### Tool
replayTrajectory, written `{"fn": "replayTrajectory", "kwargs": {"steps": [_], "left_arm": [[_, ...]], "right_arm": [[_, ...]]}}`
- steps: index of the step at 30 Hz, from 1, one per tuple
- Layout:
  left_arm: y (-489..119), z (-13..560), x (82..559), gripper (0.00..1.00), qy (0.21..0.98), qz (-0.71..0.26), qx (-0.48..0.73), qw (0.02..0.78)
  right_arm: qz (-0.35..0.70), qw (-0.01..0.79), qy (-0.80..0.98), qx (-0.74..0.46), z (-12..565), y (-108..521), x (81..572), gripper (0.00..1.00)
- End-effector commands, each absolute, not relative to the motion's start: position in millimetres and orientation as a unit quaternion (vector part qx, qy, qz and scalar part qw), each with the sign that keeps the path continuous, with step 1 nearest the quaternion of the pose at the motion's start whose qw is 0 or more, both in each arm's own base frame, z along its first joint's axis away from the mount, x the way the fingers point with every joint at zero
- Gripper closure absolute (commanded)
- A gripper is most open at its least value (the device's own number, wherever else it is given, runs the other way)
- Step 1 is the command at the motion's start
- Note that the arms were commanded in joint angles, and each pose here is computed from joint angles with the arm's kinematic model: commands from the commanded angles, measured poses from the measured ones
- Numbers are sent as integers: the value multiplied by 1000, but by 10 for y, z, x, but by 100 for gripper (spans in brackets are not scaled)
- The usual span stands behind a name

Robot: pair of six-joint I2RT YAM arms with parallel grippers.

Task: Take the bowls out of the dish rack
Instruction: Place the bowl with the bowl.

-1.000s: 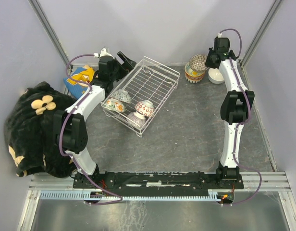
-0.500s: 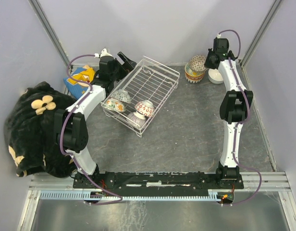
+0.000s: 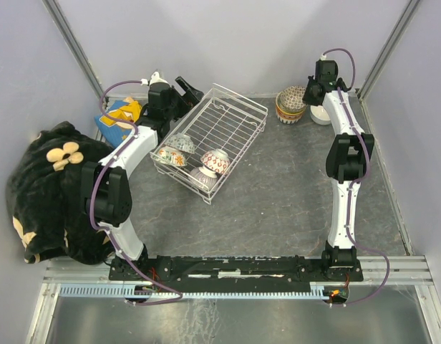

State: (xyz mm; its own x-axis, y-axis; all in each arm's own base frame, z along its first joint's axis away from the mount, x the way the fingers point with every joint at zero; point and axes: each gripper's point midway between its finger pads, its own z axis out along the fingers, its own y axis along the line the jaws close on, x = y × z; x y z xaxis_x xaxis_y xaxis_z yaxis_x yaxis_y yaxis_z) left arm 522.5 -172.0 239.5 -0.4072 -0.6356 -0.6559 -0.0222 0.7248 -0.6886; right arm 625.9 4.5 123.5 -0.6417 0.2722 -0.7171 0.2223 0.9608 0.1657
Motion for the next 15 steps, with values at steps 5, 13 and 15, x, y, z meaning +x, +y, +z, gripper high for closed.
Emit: {"fn": "replayTrajectory", "kwargs": {"steps": [5,13,15], "left_arm": [[-1738,2599,5322,1,766,-310,-202,525],[-1743,2607,5318,1,766,-311,-202,525],[-1741,2611,5316,1,765,-312,-203,525]], "right_arm": [[51,464,874,136,1695,105,6471,71],[52,469,871,136,1770,111,6456,66],[53,471,870,136,1809,112,6431,66]]}}
